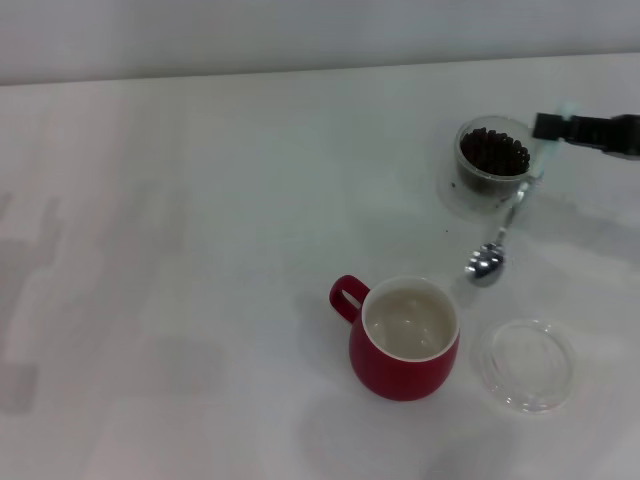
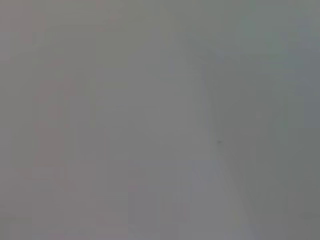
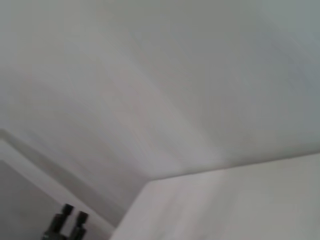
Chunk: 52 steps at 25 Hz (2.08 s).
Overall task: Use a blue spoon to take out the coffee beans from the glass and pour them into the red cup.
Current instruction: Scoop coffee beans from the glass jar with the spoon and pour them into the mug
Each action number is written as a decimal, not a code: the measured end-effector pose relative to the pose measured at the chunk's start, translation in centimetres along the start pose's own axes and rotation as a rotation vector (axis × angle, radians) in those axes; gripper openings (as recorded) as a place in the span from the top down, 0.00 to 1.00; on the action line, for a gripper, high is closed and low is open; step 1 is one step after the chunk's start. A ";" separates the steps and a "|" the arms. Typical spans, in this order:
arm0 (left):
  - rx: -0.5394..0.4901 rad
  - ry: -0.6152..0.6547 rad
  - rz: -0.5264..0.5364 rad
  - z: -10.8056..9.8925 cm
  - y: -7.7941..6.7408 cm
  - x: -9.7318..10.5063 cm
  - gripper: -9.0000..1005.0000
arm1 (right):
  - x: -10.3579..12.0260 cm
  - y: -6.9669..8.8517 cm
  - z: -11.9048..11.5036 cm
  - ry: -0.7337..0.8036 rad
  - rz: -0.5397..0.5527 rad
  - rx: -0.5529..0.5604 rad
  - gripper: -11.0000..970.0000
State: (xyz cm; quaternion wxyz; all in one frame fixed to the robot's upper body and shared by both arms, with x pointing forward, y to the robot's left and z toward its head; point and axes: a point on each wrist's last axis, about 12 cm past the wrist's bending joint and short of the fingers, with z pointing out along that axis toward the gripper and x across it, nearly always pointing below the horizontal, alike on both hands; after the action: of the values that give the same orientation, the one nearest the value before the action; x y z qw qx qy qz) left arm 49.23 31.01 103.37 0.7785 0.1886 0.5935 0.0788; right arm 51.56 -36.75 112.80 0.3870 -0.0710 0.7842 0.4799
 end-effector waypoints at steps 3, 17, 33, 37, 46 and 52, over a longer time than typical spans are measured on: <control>0.001 -0.002 0.001 0.1 0.0 0.0 0.35 | 0.0 0.5 1.0 -0.010 -0.016 -0.046 0.83; 0.008 -0.003 0.004 0.4 0.0 0.0 0.35 | -3.4 -0.7 2.2 -0.108 -0.134 0.086 0.83; 0.013 0.010 0.011 0.3 0.2 0.1 0.35 | -5.5 -3.0 4.1 -0.160 -0.301 0.340 0.83; 0.013 0.010 0.012 0.3 0.2 0.1 0.35 | -5.6 -3.5 4.7 -0.146 -0.322 0.398 0.82; 0.011 0.010 0.012 0.4 0.2 0.1 0.35 | -5.6 -4.0 4.9 -0.125 -0.340 0.451 0.82; 0.011 0.010 0.012 0.4 0.2 0.1 0.35 | -5.0 -4.4 4.8 -0.144 -0.278 0.463 0.82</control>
State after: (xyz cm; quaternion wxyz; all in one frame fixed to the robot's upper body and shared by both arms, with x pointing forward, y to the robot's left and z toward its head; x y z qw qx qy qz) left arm 49.70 31.16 103.43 0.7740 0.1960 0.5966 0.0812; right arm 59.71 -36.53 111.95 0.5096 -0.0536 0.8262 0.2341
